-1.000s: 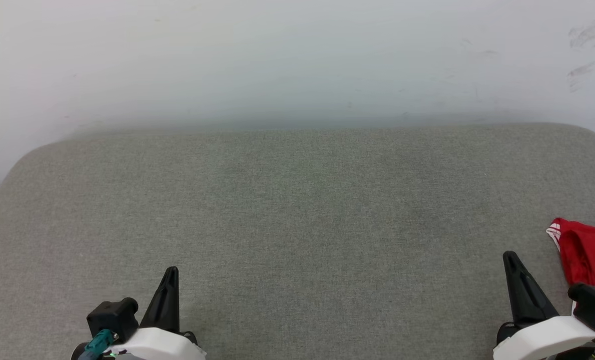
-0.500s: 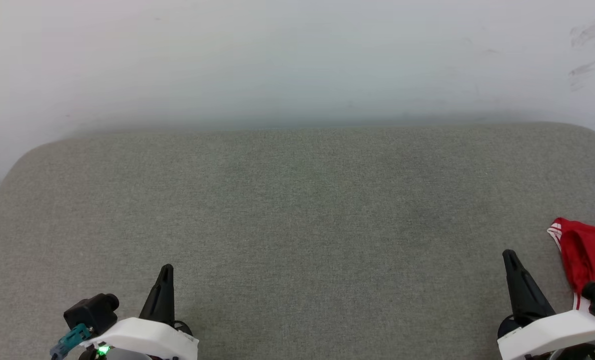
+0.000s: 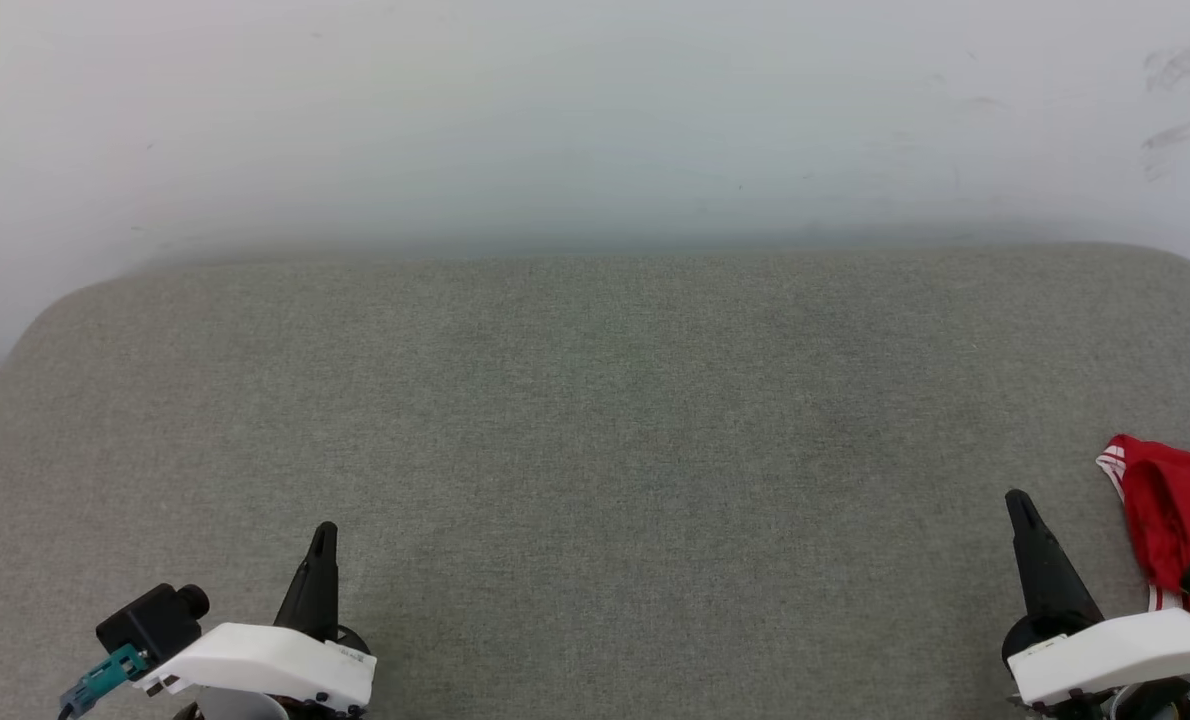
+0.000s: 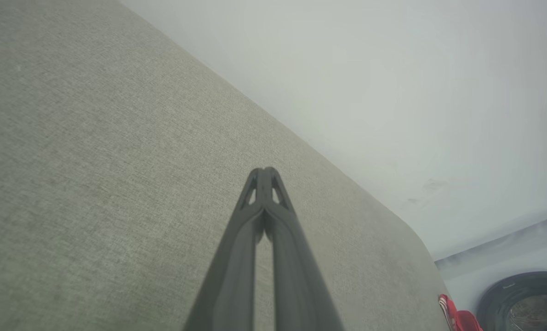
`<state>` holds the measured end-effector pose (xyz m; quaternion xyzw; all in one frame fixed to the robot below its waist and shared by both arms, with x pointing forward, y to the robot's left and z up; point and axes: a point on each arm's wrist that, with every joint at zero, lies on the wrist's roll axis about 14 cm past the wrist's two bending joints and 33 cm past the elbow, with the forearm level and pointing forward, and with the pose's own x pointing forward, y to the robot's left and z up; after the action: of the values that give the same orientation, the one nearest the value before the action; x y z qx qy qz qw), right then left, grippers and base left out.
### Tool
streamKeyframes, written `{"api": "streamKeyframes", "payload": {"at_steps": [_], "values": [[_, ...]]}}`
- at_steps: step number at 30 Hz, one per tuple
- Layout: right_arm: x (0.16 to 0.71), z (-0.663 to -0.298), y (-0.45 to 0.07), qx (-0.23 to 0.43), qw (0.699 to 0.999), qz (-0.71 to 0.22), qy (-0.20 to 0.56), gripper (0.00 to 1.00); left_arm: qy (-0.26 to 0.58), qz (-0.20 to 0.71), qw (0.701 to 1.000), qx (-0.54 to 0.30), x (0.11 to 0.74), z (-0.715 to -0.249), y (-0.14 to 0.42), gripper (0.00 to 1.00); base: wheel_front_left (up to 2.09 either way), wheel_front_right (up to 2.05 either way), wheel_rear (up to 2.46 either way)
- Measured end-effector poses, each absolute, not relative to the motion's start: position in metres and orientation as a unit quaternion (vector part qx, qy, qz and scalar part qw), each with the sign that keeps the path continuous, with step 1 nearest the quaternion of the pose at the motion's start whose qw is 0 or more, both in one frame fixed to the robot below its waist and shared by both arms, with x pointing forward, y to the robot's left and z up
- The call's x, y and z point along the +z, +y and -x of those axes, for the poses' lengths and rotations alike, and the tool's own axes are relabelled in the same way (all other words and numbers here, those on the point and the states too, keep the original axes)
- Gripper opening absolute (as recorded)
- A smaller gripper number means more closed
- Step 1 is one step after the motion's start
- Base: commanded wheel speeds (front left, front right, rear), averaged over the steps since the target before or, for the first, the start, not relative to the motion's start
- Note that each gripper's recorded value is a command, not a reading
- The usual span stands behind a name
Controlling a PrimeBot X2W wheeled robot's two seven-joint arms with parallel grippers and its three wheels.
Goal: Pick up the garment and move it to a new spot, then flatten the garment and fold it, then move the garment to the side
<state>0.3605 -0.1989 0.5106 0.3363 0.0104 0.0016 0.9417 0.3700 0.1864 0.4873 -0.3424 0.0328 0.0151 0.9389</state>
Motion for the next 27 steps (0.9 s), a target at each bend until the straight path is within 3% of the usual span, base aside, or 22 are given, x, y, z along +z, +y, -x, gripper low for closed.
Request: {"api": "streamKeyframes", "payload": {"at_steps": [27], "values": [[0.5070, -0.3704, -0.2000, -0.003, 0.871, -0.491, 0.011, 0.00, 0.037, 0.496, 0.867, 0.024, 0.4884, -0.3765, 0.1914, 0.00, 0.00, 0.00, 0.00]]}}
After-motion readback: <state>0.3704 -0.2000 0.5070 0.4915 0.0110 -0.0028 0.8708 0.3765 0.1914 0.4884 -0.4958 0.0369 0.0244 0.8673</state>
